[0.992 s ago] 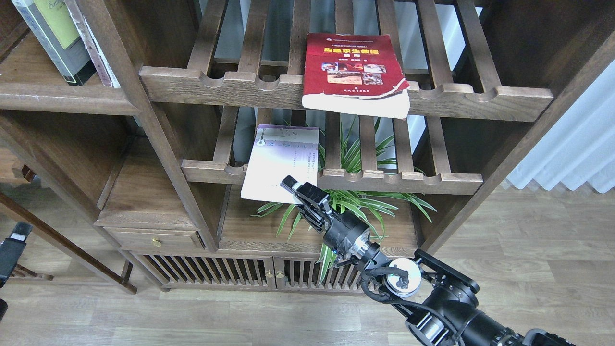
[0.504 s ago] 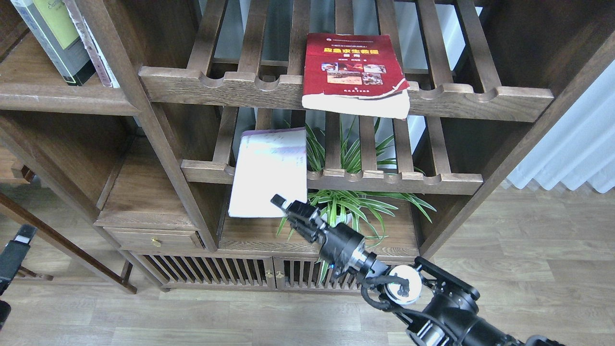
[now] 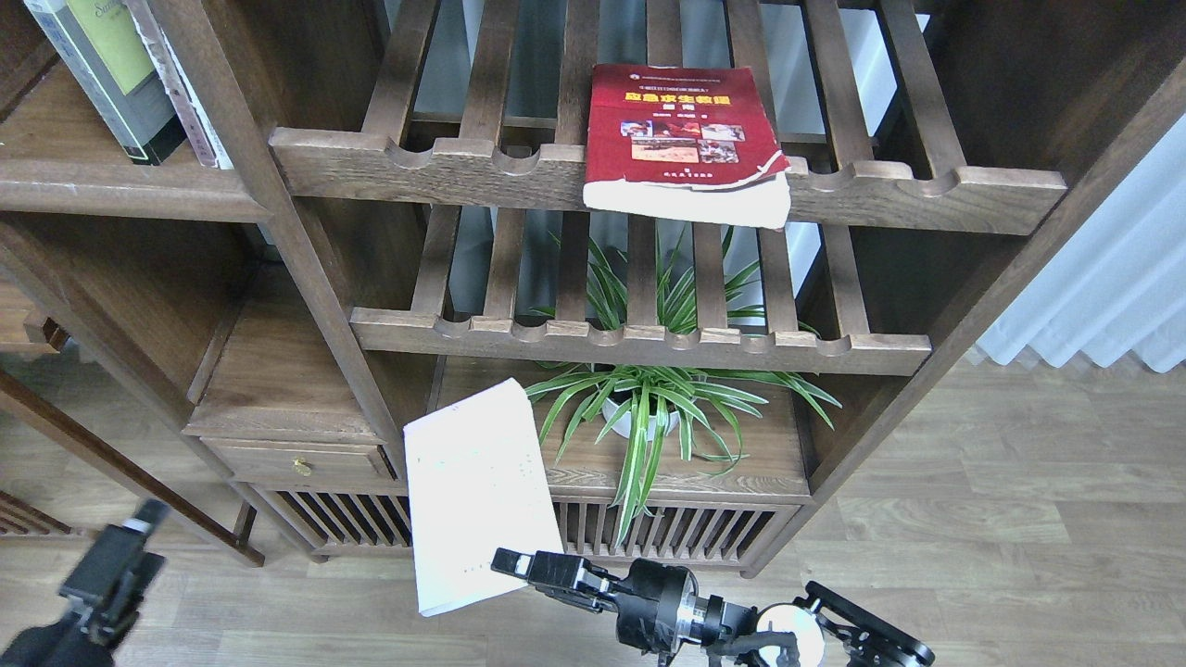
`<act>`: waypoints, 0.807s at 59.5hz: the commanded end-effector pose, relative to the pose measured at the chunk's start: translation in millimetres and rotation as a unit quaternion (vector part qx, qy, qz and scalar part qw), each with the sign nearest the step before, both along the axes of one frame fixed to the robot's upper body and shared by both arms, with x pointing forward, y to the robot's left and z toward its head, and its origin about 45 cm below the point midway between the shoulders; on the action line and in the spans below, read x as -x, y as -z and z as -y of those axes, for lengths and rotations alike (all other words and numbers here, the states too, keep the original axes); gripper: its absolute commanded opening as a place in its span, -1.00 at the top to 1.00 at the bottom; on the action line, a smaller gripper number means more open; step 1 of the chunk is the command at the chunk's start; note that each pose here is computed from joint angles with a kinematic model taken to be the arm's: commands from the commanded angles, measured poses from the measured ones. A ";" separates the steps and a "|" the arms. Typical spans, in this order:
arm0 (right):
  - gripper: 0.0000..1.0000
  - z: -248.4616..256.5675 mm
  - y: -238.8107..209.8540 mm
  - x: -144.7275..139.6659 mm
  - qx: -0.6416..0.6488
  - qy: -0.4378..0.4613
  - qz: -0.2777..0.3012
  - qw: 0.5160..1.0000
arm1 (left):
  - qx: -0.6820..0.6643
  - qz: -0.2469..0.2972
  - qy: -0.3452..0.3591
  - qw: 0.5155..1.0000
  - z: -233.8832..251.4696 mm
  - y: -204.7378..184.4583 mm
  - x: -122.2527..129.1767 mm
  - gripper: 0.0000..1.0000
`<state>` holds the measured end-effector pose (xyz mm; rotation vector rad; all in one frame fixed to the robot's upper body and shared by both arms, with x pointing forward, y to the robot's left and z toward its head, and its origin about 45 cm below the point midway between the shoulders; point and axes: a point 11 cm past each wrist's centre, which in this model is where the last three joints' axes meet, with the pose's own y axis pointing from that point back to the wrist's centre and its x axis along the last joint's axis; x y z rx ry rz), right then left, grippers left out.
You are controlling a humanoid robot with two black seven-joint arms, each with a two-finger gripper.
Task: Organize books on shelf
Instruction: 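Grasp the white book with the right gripper and pull it down, then grasp the white book with the left gripper from the right gripper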
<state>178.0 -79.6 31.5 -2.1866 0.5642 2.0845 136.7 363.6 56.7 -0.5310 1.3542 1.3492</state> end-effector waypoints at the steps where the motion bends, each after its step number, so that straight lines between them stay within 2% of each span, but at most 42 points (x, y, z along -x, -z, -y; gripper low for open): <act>1: 0.92 -7.9 -7.7 4.2 -0.014 -0.017 0.003 1.000 | 0.021 -0.015 0.027 0.999 24.5 9.4 5.5 -0.99; 26: 0.92 -15.1 -3.3 27.7 -0.017 -0.043 -0.012 0.999 | 0.090 -0.010 0.044 0.995 93.9 21.1 -1.6 -0.96; 48: 0.92 -17.8 -5.4 35.1 -0.026 -0.042 -0.018 0.999 | 0.120 0.010 0.042 0.992 120.8 20.0 -21.3 -0.84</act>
